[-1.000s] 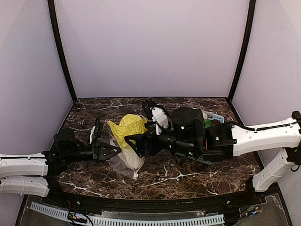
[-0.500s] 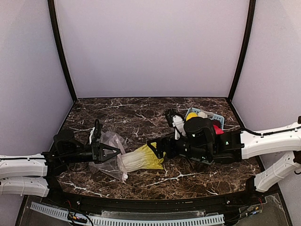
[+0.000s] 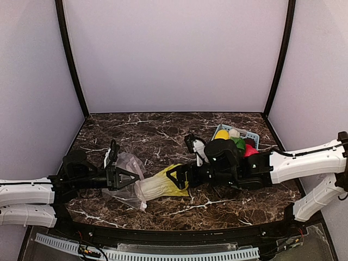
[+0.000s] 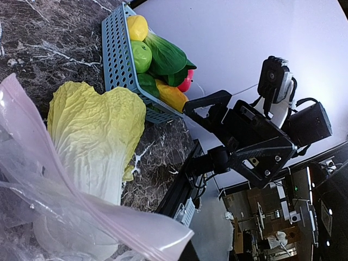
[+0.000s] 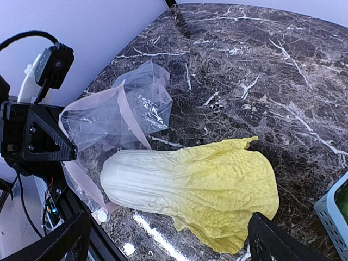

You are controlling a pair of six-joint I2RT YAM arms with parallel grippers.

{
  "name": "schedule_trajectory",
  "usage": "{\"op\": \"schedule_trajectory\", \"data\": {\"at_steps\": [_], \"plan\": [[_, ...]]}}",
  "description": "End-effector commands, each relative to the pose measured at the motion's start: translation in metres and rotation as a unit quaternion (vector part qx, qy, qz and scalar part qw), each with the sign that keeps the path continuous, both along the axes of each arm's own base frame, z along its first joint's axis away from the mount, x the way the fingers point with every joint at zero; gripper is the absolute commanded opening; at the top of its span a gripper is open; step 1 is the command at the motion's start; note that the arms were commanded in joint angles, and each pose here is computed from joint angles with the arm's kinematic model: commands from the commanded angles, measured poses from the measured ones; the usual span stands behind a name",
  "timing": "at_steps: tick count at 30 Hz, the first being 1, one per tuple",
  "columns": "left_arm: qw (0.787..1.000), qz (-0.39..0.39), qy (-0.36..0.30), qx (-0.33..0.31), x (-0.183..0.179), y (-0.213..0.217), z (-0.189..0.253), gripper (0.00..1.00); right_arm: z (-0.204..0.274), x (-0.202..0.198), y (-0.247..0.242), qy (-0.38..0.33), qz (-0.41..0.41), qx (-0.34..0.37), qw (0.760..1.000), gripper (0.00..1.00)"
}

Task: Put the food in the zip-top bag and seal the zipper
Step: Adjust the fake vegetable in the zipper food storage bag.

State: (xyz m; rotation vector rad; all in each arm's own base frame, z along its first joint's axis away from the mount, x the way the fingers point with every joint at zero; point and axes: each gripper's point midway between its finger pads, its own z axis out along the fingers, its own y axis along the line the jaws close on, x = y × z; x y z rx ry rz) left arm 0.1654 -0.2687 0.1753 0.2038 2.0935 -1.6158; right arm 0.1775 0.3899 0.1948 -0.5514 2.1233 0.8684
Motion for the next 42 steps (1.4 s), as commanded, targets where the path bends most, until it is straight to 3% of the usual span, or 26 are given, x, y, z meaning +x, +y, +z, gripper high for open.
{"op": "schedule_trajectory", "data": {"at_steps": [1, 8, 18, 25, 27, 31, 33, 42], "plan": [[1.0, -0.011, -0.007, 0.0, -0.003, 0.0, 0.004, 0.01, -0.013, 0.001, 0.009, 0.015, 0.022, -0.012, 1.0, 0.99], [1.0, -0.016, -0.003, 0.012, -0.004, 0.0, 0.0, 0.01, -0.026, 0.009, 0.005, 0.006, 0.041, -0.058, 0.997, 0.99], [0.998, -0.03, 0.016, 0.055, -0.007, 0.0, -0.019, 0.01, -0.054, 0.03, -0.001, 0.062, 0.112, -0.069, 0.989, 0.98], [0.996, -0.04, 0.023, 0.076, -0.007, -0.001, -0.027, 0.01, -0.067, 0.033, 0.029, 0.083, 0.154, -0.06, 0.983, 0.88], [0.995, -0.04, 0.027, 0.087, -0.007, -0.001, -0.031, 0.01, -0.071, 0.027, 0.037, 0.096, 0.174, -0.05, 0.979, 0.75], [0.993, -0.041, 0.027, 0.108, -0.004, 0.001, -0.038, 0.01, -0.074, 0.011, 0.046, 0.114, 0.199, -0.039, 0.973, 0.35], [0.992, -0.043, 0.026, 0.118, -0.001, 0.001, -0.041, 0.01, -0.075, 0.001, 0.047, 0.123, 0.203, -0.037, 0.971, 0.24], [0.979, -0.084, 0.014, 0.183, 0.009, -0.009, -0.051, 0.01, -0.081, -0.035, 0.045, 0.181, 0.119, -0.036, 0.976, 0.04]]}}
